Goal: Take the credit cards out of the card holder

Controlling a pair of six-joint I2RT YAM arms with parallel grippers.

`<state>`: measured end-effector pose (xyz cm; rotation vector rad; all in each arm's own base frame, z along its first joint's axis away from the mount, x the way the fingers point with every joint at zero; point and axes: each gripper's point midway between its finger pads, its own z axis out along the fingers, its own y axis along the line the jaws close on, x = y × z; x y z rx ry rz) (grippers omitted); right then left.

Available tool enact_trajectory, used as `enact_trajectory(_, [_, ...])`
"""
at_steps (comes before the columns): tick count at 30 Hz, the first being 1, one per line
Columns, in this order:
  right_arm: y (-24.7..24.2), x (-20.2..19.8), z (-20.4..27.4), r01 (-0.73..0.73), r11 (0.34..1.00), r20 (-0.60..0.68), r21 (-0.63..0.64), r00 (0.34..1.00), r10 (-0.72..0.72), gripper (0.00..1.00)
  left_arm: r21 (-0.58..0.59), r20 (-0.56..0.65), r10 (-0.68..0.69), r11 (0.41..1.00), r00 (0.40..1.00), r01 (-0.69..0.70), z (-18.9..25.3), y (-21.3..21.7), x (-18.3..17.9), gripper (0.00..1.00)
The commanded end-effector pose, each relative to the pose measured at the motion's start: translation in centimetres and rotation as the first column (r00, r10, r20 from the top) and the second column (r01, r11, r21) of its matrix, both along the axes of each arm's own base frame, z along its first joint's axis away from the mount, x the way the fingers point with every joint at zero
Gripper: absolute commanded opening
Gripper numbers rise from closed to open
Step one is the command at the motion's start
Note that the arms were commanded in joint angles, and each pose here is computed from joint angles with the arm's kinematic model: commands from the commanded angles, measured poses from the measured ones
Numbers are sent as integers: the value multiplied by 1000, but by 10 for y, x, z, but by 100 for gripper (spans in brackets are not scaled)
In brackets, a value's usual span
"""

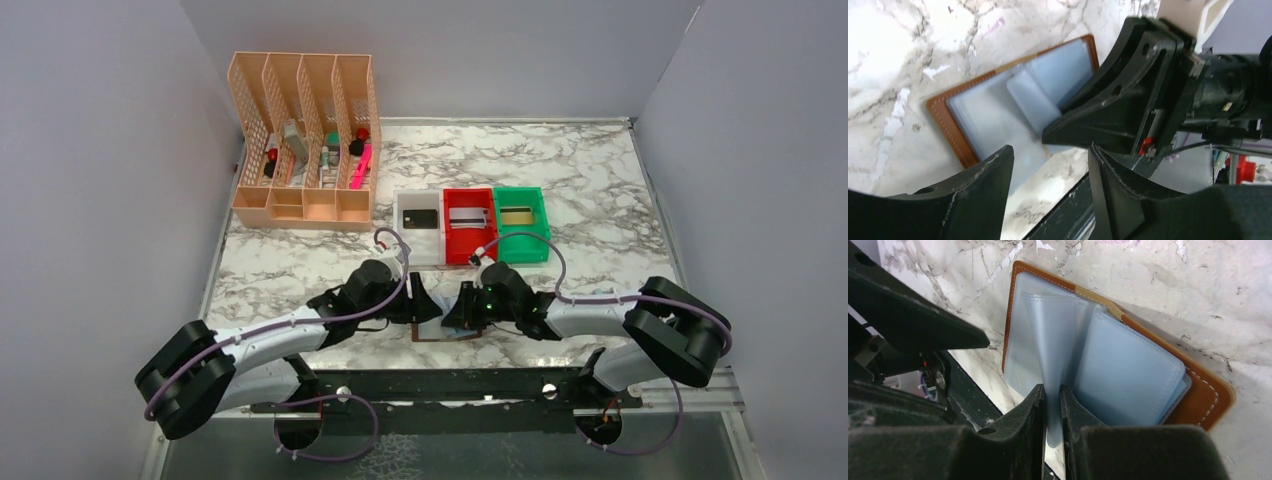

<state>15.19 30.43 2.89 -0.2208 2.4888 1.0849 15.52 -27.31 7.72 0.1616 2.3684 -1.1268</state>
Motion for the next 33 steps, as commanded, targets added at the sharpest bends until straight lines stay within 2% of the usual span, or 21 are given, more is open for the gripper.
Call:
enact_trajectory(1, [5, 1, 17, 5, 995, -4, 97, 1000, -5, 21, -106, 78, 75, 992, 994, -67, 25, -20, 28, 60])
enact_trajectory(7, [1, 1, 13, 18, 995, -16, 101, 1000, -16, 21, -53, 48, 124, 991, 991, -121, 7, -25, 43, 61])
enact_trajectory(14, [-2, 0, 10, 29, 993, -29, 112, 999, -26, 22, -91, 16, 93, 992, 996, -91, 0, -38, 41, 62])
enact_trajectory(23, [-6, 1, 15, 33, 994, -23, 109, 999, -30, 32, -153, -8, -10, 988, 1000, 9, 6, -61, 29, 59])
enact_trajectory(25, [-10, 3, 16, 43, 995, -13, 94, 999, -42, 38, -165, -5, -16, 986, 1000, 15, 10, -64, 28, 58])
enact_trajectory(33, [-31, 4, 25, 81, 996, 34, 20, 996, -82, 44, -195, -8, -59, 979, 998, 57, 17, -76, 23, 55])
